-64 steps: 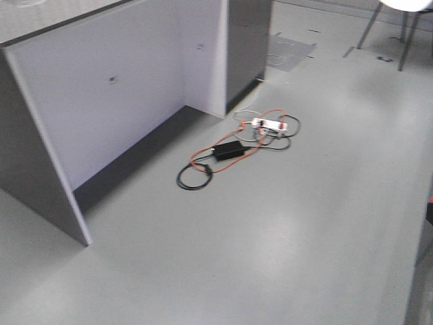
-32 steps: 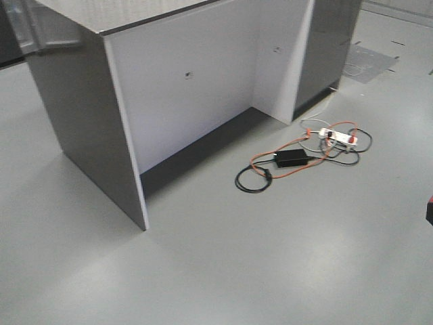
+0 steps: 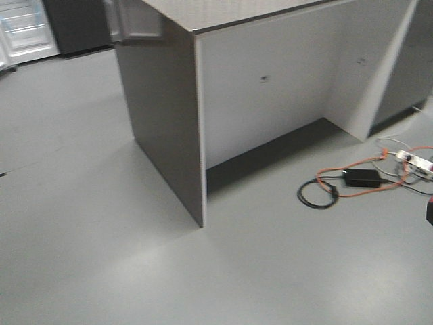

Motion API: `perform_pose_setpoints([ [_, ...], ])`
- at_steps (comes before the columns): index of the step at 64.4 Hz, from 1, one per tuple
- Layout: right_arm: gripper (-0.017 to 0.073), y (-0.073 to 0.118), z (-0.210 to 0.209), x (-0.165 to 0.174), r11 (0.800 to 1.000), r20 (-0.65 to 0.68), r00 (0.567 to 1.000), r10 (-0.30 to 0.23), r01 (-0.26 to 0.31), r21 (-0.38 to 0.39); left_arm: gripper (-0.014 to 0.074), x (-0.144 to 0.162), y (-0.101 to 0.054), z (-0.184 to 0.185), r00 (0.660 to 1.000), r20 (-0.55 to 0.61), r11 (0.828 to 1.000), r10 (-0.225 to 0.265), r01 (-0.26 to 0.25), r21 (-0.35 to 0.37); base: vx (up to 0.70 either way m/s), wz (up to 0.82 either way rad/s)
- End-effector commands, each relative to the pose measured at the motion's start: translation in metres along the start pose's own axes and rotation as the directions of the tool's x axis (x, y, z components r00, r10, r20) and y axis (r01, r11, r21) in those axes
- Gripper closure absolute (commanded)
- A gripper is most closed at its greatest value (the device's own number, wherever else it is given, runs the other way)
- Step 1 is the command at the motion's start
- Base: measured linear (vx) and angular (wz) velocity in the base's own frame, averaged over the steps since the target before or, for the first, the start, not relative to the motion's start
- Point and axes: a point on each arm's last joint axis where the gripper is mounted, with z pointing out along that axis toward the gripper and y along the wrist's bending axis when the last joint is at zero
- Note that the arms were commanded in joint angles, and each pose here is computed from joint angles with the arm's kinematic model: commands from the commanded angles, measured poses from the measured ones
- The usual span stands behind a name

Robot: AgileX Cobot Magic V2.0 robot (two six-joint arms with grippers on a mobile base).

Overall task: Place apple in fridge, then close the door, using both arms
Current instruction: 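Drive the base away from the counter holding the apple, then drive toward the open white refrigerator with the apple held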

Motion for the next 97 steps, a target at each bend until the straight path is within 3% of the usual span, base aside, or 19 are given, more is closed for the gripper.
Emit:
perform_pose_setpoints([
  [1,0.0372,-0.0009,-0.0061,-0.0138,1.000,0.099,0.995,0.002,-0.003,0.014,0.0599,-0.0004,-0.0003,0.0007,0.998,0.063,1.000,-0.004,0.003,0.010,0.06,0.49],
  [97,0.0372,-0.0008,-0.0061,-0.0137,1.000,0.097,0.995,0.002,-0.004,0.013,0.0599,-0.0004,-0.0003,0.0007,0.998,0.063,1.000,-0.004,0.003,0.010,0.08,0.35],
])
